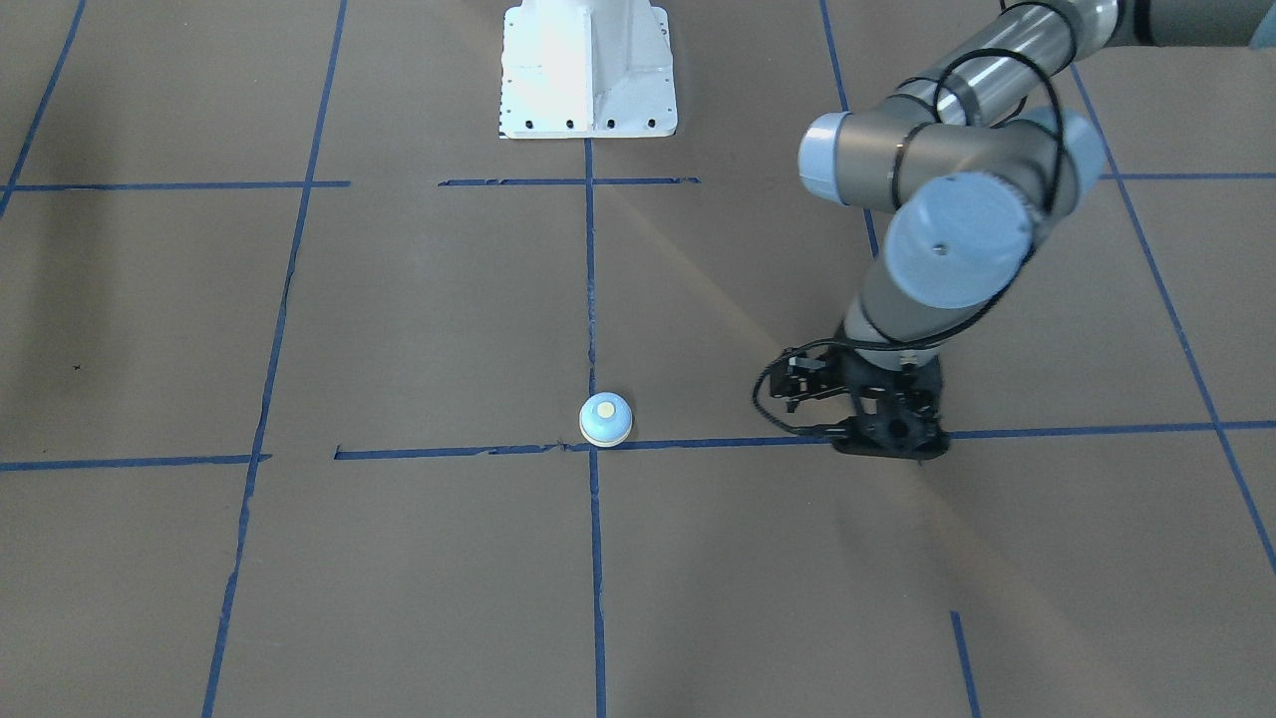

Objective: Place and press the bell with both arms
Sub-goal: 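Withdraw the left arm away from the bell out of view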

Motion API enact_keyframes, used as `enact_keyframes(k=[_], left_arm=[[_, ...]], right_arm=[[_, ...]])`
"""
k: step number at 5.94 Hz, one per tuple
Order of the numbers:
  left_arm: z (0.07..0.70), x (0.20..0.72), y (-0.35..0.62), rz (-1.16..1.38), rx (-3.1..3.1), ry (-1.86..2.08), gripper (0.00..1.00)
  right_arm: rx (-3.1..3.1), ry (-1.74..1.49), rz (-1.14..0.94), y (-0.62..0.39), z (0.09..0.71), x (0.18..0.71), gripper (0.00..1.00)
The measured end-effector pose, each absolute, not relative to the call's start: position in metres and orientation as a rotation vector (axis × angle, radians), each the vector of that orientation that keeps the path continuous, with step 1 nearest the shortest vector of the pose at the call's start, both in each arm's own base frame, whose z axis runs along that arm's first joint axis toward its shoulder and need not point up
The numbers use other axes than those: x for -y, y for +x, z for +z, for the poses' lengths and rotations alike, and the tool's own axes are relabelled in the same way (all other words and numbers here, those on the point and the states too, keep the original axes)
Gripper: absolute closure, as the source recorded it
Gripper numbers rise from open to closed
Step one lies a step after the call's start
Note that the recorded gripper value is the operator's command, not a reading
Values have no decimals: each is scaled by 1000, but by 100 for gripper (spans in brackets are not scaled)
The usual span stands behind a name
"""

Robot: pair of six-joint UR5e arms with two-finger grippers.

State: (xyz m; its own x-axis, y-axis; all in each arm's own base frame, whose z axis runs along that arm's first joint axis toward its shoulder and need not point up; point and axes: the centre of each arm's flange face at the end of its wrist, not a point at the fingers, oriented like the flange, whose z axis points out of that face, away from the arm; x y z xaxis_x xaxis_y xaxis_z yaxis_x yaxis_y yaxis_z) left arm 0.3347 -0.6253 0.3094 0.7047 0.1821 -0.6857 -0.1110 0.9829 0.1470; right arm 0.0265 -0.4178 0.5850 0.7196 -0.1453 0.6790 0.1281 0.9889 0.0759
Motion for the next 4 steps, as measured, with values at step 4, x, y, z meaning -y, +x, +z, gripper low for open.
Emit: enact_keyframes(k=[4], left_arm=[[535, 587, 78, 250, -732, 97, 0]], right_arm=[[765, 48, -144, 18, 564, 436, 0]])
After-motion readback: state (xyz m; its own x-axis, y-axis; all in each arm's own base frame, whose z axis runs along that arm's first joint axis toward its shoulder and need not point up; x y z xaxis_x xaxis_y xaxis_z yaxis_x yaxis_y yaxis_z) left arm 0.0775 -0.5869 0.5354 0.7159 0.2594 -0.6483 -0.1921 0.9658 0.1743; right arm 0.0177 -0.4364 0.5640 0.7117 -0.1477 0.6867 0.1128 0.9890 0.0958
